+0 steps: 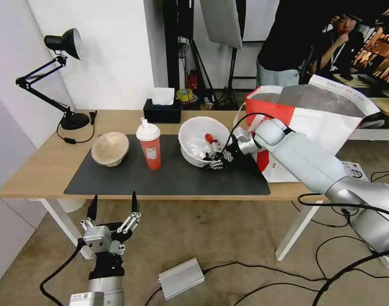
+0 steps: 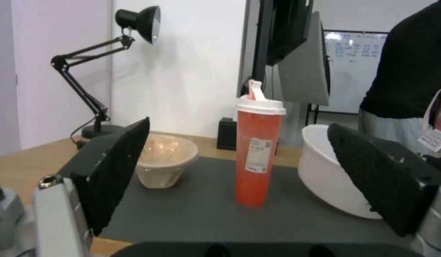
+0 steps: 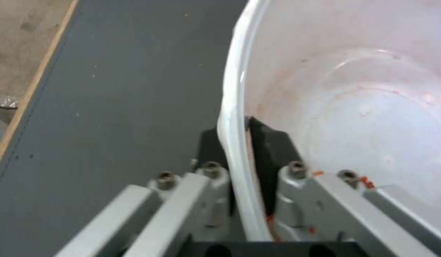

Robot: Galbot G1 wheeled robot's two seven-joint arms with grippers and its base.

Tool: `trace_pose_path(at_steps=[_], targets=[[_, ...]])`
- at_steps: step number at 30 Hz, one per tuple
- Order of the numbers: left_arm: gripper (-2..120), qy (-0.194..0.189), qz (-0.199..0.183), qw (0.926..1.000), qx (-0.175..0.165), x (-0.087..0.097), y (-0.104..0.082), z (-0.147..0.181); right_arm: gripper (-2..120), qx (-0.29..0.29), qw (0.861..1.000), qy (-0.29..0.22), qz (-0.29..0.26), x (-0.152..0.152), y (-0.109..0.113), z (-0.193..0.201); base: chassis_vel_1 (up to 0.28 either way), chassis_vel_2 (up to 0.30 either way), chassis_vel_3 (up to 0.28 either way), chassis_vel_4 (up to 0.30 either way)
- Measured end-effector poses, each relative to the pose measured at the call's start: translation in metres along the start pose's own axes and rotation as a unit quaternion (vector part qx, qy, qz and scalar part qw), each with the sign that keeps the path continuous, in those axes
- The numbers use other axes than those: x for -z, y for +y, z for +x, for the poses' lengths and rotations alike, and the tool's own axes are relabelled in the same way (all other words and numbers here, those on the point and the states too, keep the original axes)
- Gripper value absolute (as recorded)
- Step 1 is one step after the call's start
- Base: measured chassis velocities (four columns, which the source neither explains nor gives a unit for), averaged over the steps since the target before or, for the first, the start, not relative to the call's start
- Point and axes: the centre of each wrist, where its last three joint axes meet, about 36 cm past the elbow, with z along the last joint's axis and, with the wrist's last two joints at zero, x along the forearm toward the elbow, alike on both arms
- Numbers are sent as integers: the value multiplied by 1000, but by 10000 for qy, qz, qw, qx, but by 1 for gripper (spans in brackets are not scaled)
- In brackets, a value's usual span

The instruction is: Pick up the trash from the table and place it into the takeout bag.

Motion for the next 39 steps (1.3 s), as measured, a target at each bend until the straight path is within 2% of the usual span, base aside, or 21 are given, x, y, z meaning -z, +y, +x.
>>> trace_pose_path(at_steps=[1,3,24,39], targets=[[100,-11,3,10000,-1,-1,0,1,2,-17,10000,-28,4,1,0,0,0,0,0,0],[100,-20,10,10000,-4,-1,0,1,0,-17,10000,-59,31,4,-1,-1,0,0,0,0],[100,-11,32,10000,-40,-3,-4,3,0,-76,9998,-117,112,12,-3,7,0,0,0,0],[100,-35,29,10000,-30,-2,-4,2,0,-267,9989,-305,231,30,-13,36,0,0,0,0]])
